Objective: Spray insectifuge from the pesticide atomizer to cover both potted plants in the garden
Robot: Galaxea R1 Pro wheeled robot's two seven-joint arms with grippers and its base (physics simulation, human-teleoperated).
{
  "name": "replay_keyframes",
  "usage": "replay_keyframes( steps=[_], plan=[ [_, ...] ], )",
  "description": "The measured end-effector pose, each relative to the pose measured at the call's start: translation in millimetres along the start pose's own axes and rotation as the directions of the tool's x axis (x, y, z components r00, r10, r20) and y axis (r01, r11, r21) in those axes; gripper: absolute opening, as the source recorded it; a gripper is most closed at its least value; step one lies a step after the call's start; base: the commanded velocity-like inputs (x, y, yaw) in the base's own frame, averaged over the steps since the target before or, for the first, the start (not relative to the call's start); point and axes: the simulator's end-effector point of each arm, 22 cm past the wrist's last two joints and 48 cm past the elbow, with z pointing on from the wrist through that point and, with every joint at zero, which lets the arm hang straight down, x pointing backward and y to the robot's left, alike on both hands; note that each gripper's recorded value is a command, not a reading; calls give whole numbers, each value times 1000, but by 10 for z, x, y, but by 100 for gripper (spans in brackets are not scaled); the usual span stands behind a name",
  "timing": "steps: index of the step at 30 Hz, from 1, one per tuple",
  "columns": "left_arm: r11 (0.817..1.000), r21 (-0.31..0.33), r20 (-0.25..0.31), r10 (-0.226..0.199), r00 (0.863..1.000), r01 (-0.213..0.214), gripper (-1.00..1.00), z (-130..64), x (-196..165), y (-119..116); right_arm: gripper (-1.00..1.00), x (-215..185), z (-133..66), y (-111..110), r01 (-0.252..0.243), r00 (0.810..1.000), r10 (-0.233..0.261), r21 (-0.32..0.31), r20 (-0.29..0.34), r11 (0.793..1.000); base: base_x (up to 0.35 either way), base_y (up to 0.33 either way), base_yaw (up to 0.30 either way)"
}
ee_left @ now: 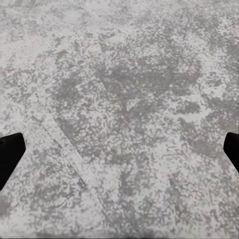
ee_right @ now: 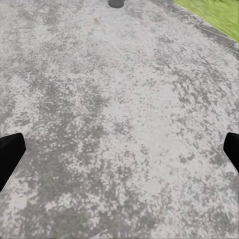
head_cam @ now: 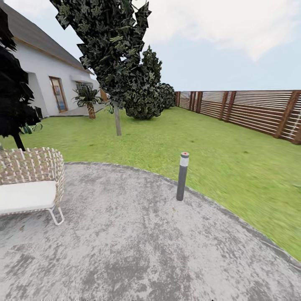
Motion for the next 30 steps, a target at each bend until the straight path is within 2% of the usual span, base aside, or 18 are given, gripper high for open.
replay_keyframes(
  steps=[30],
  plan=[
    [1000, 2, -18, 3, 1000, -3, 100, 3, 78, -13, 100, 75, -4, 4, 3, 1000, -3, -1, -18, 1000, 0, 0, 267]
  ],
)
